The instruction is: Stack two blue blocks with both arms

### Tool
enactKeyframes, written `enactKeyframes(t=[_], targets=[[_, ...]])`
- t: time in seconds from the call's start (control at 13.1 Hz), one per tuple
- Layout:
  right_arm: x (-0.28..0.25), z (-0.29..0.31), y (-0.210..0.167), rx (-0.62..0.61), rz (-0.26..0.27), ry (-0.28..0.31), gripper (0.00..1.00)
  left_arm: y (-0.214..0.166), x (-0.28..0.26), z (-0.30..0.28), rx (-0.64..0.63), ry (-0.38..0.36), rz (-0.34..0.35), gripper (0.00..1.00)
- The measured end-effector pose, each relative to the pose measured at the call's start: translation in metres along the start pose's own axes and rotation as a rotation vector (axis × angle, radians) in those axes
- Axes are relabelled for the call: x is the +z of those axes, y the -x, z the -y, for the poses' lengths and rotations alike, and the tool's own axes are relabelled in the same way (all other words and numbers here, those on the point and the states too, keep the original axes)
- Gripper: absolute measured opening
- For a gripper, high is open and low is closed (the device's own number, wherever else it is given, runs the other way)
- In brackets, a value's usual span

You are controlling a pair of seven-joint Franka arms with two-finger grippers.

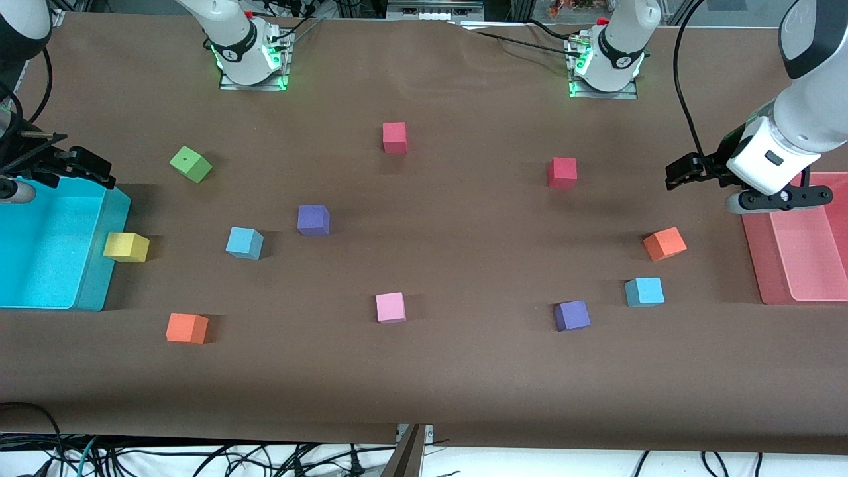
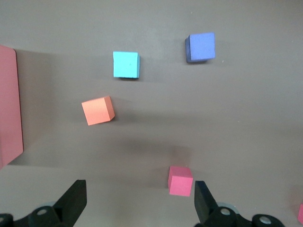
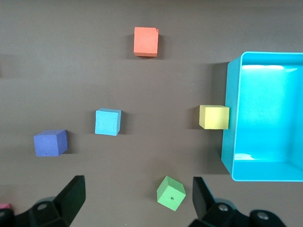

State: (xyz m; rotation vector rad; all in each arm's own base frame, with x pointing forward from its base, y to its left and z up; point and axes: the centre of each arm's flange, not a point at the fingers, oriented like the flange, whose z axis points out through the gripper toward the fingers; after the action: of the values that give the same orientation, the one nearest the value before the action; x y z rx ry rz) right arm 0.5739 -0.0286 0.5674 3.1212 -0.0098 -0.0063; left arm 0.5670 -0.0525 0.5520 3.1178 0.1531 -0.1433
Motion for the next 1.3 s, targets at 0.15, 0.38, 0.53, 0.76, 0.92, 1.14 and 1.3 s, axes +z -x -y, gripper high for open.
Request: enactKeyframes(t=[0.15,0.38,0.53,0.76,0.92,1.14,1.3], targets=[[0.0,0.0,0.0,0.0,0.0,0.0,1.0,-0.002,-0.002,0.008,-0.016,0.003,-0.01,1.0],[0.003,0.003,-0.001,-0.007,0.007,0.0,1.0,-0.003,-0.004,0.024,-0.042,0.006,-0.014,1.0],[0.017,0.018,-0.006,-0.037,0.033,0.002,1.0,-0.002,-0.006,0.022,-0.038,0.006,-0.017,1.0],[0.059,0.064,-0.019,-0.109,0.103,0.015,1.0,-0.002,-0.006,0.018,-0.031,0.006,-0.02,1.0],[0.096,0.094,-0.027,-0.147,0.156,0.025,1.0,-0.001,-0.007,0.015,-0.026,0.006,-0.02,1.0],[0.161,0.139,-0.042,-0.153,0.197,0.031,1.0,-0.001,-0.007,0.014,-0.025,0.006,-0.021,1.0],[0.207,0.145,-0.052,-0.149,0.214,0.036,1.0,-0.001,-0.007,0.014,-0.025,0.006,-0.02,1.0]])
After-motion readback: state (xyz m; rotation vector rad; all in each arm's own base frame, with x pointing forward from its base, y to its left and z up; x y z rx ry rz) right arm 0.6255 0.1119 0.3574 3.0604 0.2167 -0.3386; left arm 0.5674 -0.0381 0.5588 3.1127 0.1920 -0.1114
